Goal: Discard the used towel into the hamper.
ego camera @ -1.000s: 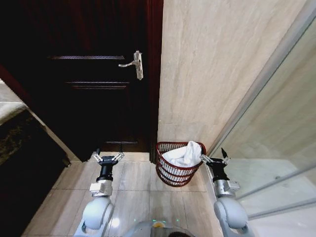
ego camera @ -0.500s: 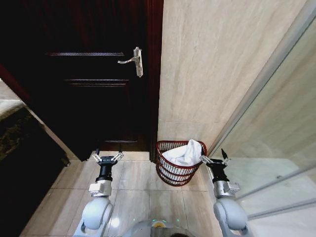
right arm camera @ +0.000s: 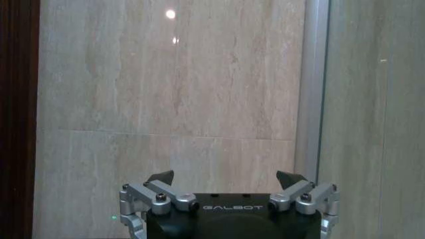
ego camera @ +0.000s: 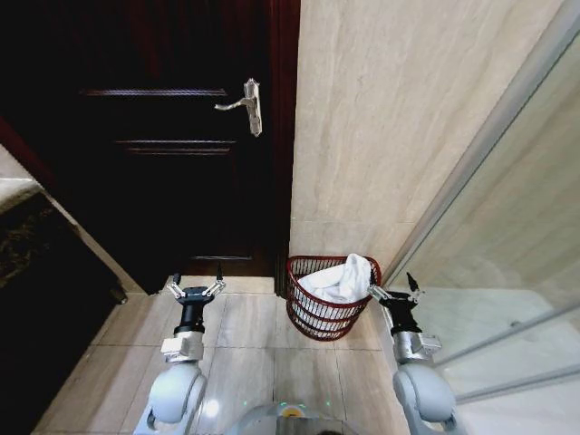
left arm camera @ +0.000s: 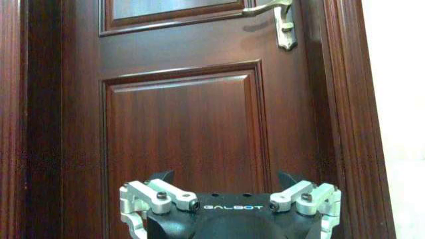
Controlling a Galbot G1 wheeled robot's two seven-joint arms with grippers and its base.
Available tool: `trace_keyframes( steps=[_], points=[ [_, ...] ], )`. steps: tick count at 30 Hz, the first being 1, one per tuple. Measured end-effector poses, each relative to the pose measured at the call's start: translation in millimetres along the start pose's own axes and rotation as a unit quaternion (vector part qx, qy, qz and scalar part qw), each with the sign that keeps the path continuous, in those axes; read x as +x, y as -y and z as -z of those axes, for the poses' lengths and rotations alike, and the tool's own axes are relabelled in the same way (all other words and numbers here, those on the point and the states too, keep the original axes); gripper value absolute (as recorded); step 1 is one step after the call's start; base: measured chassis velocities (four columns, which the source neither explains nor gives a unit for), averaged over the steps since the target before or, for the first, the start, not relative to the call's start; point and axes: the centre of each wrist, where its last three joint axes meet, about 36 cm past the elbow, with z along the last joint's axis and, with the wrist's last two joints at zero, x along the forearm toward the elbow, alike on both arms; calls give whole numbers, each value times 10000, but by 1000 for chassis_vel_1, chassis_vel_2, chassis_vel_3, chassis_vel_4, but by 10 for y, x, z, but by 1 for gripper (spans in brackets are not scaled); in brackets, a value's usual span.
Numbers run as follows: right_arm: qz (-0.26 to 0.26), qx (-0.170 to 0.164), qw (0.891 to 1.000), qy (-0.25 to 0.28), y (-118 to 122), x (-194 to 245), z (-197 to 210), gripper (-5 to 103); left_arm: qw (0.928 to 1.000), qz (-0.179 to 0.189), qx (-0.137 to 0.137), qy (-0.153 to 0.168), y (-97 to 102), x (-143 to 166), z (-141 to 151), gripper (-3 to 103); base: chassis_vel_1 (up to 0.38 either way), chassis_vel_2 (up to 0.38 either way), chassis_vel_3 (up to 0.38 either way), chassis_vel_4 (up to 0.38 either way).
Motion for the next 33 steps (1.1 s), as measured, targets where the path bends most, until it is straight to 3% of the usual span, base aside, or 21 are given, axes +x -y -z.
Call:
trace_keyframes(
  steps=[33],
  points=[
    [-16,22,10000,-69,23,37,-28,100,10000,-37,-5,-33,-8,-23,-66,100,0,0,0,0]
  ],
)
